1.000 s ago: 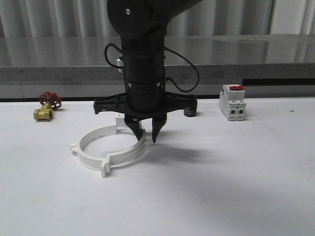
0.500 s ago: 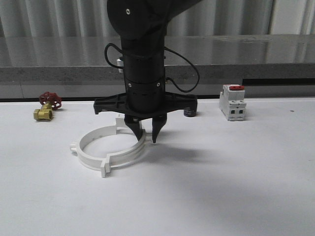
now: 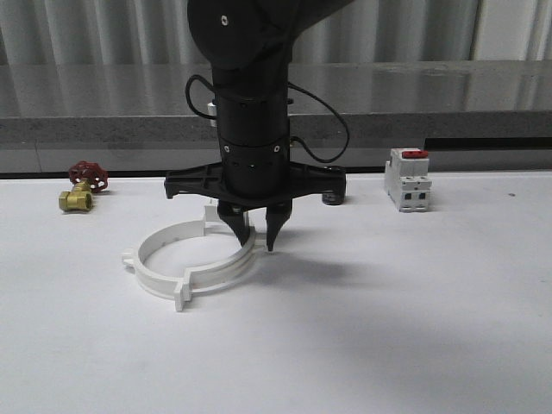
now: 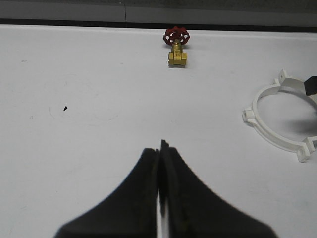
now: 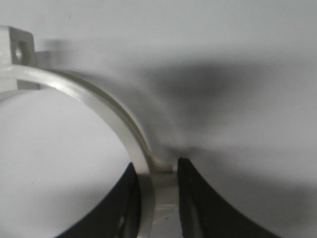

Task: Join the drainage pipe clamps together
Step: 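Press the held half-ring's tabs against the first half-ring's tabs with the right gripper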

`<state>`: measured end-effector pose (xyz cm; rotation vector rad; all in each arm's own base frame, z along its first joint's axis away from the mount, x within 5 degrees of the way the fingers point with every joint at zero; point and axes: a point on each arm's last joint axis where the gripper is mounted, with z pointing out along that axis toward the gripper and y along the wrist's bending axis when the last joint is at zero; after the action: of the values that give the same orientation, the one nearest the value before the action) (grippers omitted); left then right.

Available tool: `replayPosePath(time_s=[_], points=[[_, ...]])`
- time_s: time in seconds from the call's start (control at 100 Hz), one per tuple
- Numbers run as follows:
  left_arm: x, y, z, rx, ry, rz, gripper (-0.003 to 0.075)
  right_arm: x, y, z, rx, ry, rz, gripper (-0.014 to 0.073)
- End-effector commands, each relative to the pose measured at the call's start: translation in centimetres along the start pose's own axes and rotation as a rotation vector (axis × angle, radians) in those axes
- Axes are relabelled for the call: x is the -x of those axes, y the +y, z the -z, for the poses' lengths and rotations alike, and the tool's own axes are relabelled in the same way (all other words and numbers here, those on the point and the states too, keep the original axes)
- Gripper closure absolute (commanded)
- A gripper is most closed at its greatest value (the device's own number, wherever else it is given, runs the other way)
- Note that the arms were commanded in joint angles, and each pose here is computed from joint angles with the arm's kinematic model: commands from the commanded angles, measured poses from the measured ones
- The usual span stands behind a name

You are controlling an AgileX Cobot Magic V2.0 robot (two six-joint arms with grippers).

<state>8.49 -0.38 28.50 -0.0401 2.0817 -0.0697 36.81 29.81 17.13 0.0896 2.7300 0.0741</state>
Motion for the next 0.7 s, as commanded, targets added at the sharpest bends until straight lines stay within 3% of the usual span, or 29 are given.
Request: replayPosePath(time_s=[0.0, 0.58, 0.69], points=[[1.42, -0.16, 0.46, -0.015, -0.096, 0.0, 0.0741, 1.77, 0.14, 3.53, 0.054, -0.091, -0.007, 0.0515], [1.42, -0.16, 0.46, -0.015, -0.096, 0.0, 0.0741, 1.7, 0.04, 3.52, 0.043, -0.083, -0.007, 0.0512], [1.42, -0.16, 0.46, -0.015, -0.096, 0.0, 0.0741, 1.72, 0.07, 3.52, 0.046, -0.085, -0.007, 0.0449]])
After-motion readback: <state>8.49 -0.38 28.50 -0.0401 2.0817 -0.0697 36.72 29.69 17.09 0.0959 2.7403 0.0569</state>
